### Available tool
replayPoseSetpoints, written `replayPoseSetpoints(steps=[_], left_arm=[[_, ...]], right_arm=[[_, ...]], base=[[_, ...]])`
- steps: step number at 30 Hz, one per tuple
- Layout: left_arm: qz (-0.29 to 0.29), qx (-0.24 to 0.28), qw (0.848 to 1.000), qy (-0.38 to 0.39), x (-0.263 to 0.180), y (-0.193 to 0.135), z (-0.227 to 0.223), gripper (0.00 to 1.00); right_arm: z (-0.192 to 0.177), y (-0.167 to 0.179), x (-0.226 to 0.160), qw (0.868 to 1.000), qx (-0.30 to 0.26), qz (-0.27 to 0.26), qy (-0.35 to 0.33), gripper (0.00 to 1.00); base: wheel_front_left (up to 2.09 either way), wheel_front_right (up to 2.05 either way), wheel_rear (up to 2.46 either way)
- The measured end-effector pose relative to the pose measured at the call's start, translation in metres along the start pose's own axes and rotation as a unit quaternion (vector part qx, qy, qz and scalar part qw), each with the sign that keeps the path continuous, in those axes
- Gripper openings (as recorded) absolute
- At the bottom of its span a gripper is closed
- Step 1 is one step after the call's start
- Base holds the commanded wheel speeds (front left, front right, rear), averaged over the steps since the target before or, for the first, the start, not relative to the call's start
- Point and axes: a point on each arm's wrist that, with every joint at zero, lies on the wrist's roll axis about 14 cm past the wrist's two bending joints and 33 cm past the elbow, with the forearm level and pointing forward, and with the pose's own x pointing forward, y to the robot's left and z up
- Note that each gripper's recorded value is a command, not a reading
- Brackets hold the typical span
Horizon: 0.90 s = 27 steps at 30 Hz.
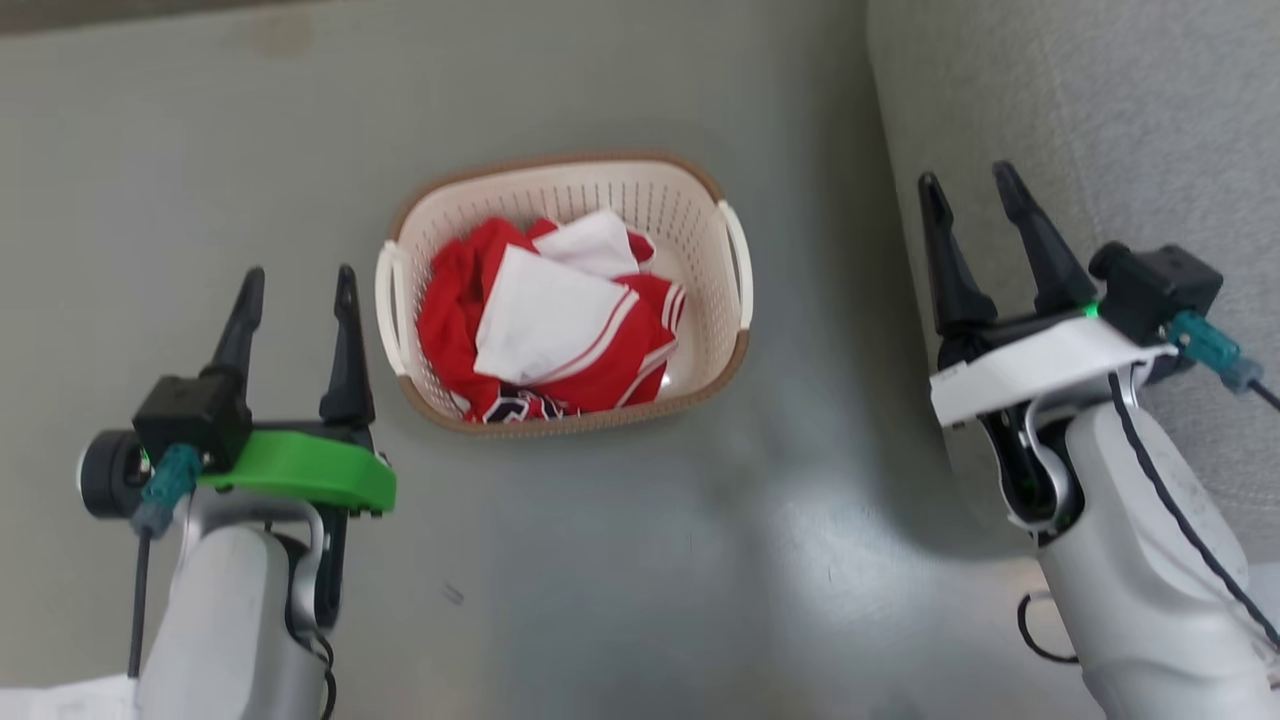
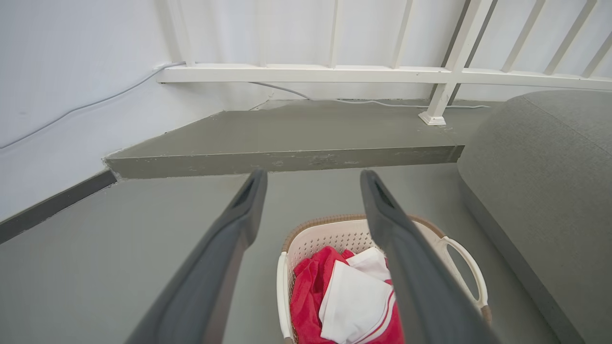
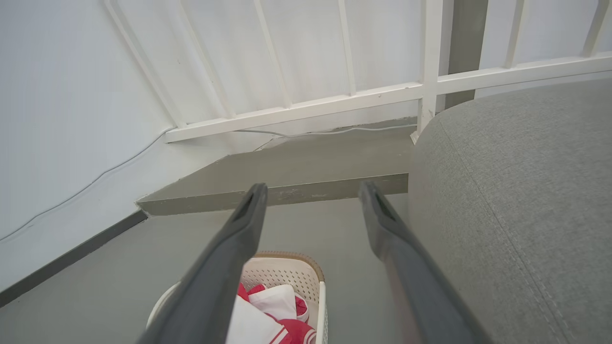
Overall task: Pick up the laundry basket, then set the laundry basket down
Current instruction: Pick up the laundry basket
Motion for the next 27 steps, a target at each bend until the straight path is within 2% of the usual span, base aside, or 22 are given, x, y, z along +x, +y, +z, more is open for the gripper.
replayPoseSetpoints(steps=[18, 27], left_arm=[[0.008, -0.009, 0.998, 0.064, 0.048, 0.018, -0.067, 1.0], [0.029, -0.015, 0.993, 0.114, 0.061, 0.038, -0.112, 1.0]], right_arm=[[-0.075, -0.02, 0.047, 0.996, -0.001, -0.005, 0.084, 1.0], [-0.119, -0.025, 0.067, 0.991, -0.003, 0.002, 0.132, 1.0]], base=[[0.0, 0.0, 0.0], [0.0, 0.0, 0.0]])
